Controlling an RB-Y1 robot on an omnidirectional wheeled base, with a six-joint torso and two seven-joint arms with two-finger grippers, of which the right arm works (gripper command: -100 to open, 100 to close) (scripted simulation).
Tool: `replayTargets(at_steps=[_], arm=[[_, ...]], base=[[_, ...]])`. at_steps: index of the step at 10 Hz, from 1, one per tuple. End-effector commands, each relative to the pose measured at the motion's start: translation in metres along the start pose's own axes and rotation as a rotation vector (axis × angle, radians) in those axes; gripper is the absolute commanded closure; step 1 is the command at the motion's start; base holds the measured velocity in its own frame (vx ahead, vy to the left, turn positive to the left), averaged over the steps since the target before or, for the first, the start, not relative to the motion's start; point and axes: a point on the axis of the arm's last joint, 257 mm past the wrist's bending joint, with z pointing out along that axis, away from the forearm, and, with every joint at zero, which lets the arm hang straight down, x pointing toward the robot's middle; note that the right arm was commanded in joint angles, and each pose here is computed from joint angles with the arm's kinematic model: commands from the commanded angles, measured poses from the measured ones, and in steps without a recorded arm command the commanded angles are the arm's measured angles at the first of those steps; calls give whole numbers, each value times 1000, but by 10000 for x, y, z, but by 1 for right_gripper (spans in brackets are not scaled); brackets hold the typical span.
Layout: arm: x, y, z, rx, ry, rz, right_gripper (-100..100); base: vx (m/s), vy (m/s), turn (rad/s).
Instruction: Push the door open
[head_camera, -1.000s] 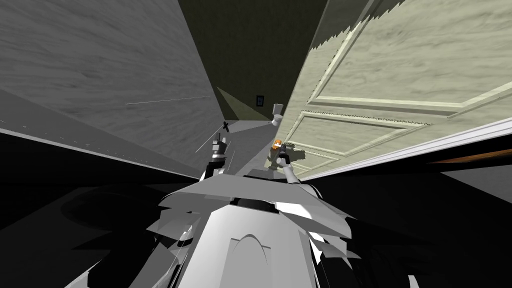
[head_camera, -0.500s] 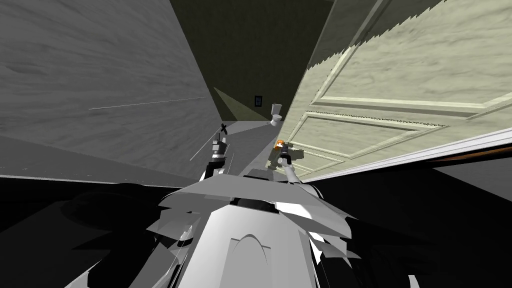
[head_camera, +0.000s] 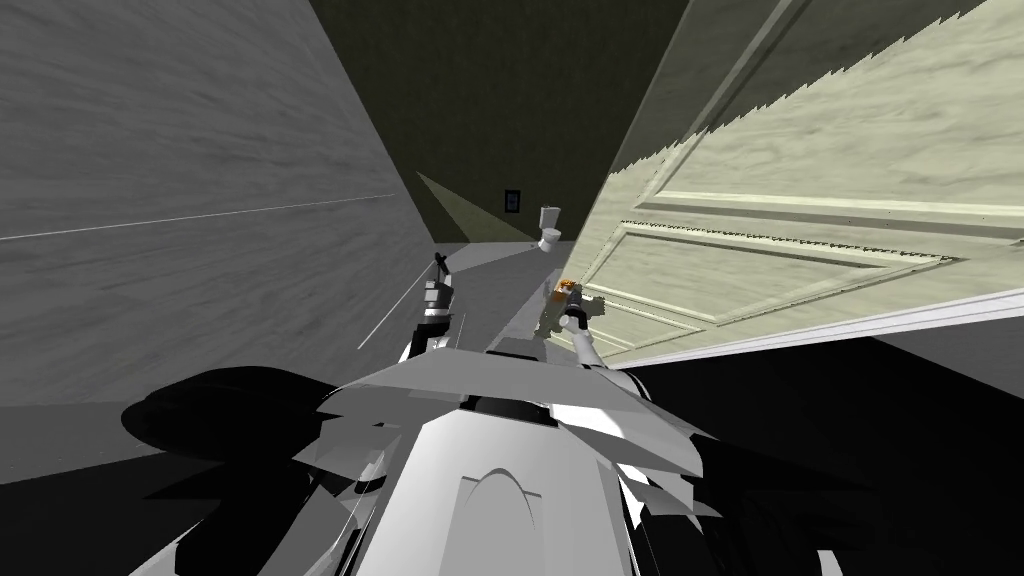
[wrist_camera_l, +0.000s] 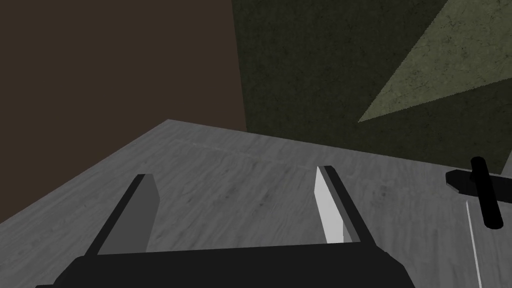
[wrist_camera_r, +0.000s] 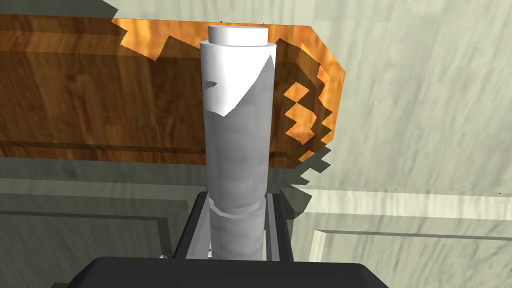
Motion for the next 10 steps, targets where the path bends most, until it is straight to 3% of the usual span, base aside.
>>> replayTargets(at_steps=[1,7,8,10], arm=[[-88,-2,3,0,-17,0,100],[-529,-6,1,-2,-100,0,100],[-529,-6,1,-2,-100,0,100],[-730,-7,-10,-3,-138,0,100]], base=[[138,33,-46],[189,57,-57],[134,36,-47],[171,61,-56]])
